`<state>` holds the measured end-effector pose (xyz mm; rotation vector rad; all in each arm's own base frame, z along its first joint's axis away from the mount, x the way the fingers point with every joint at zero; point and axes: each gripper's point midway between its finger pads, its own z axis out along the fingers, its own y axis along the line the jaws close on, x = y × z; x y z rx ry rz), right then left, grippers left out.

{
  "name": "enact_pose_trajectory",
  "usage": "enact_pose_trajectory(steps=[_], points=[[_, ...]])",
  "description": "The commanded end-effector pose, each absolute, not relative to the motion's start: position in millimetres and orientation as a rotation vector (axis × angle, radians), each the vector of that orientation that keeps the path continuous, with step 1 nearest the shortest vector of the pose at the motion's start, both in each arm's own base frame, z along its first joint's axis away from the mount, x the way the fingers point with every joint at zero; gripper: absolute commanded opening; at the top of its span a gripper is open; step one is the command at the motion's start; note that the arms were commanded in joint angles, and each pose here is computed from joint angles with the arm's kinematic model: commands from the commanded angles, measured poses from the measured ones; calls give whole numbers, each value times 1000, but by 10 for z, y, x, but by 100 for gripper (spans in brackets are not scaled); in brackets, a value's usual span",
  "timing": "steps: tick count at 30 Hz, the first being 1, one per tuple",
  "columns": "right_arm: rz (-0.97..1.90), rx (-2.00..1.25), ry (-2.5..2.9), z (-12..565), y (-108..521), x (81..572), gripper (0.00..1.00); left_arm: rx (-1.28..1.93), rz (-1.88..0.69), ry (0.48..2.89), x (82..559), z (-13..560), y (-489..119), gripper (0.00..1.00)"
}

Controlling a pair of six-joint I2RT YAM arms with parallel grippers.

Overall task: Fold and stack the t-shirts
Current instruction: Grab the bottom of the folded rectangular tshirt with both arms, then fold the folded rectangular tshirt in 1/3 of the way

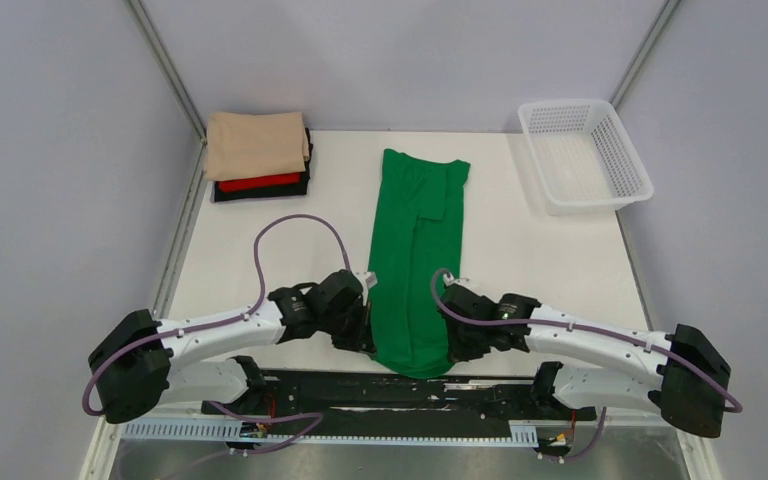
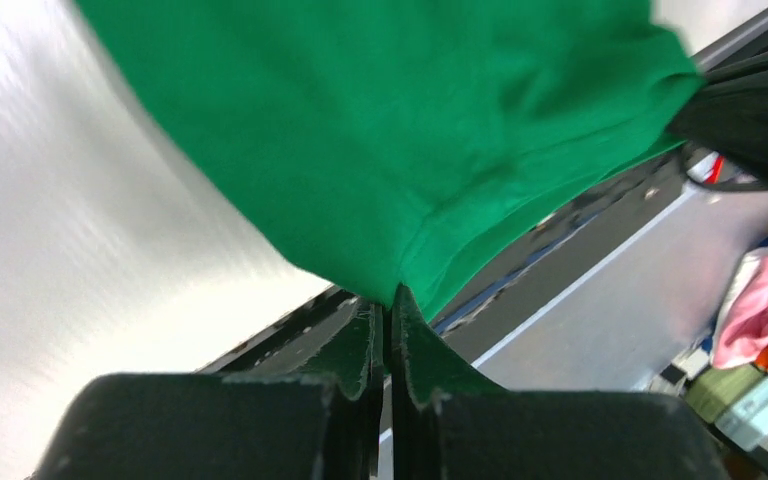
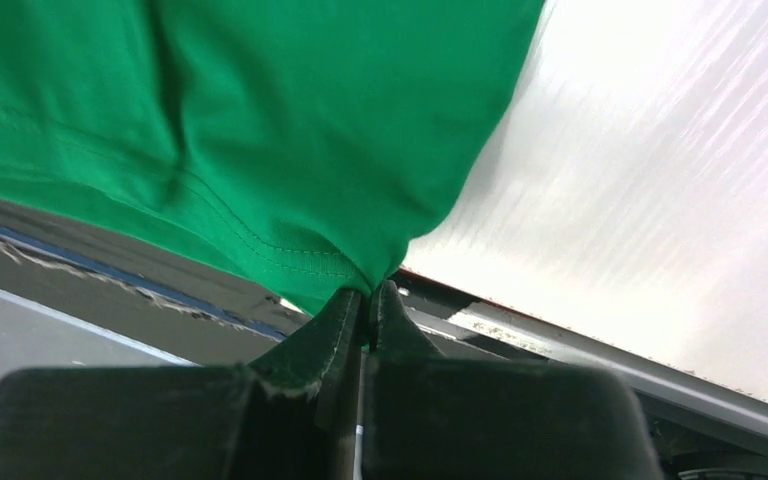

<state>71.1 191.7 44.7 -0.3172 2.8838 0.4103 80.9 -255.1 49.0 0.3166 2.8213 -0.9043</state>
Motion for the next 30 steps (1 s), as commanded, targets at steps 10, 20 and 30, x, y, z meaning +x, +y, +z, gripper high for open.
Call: enact_pose_trajectory(steps=[10,20,30], points=[[525,-54,2522,1131,2070,2065,0,223,-782,2566,2076,1089,-2827,0],[532,43,2424,1342,1985,3063,0,114,-653,2492,3115,1246,-2831,0],[513,124,2425,1276,1828,3606,0,126,-619,2516,3778,1045,-2848,1]])
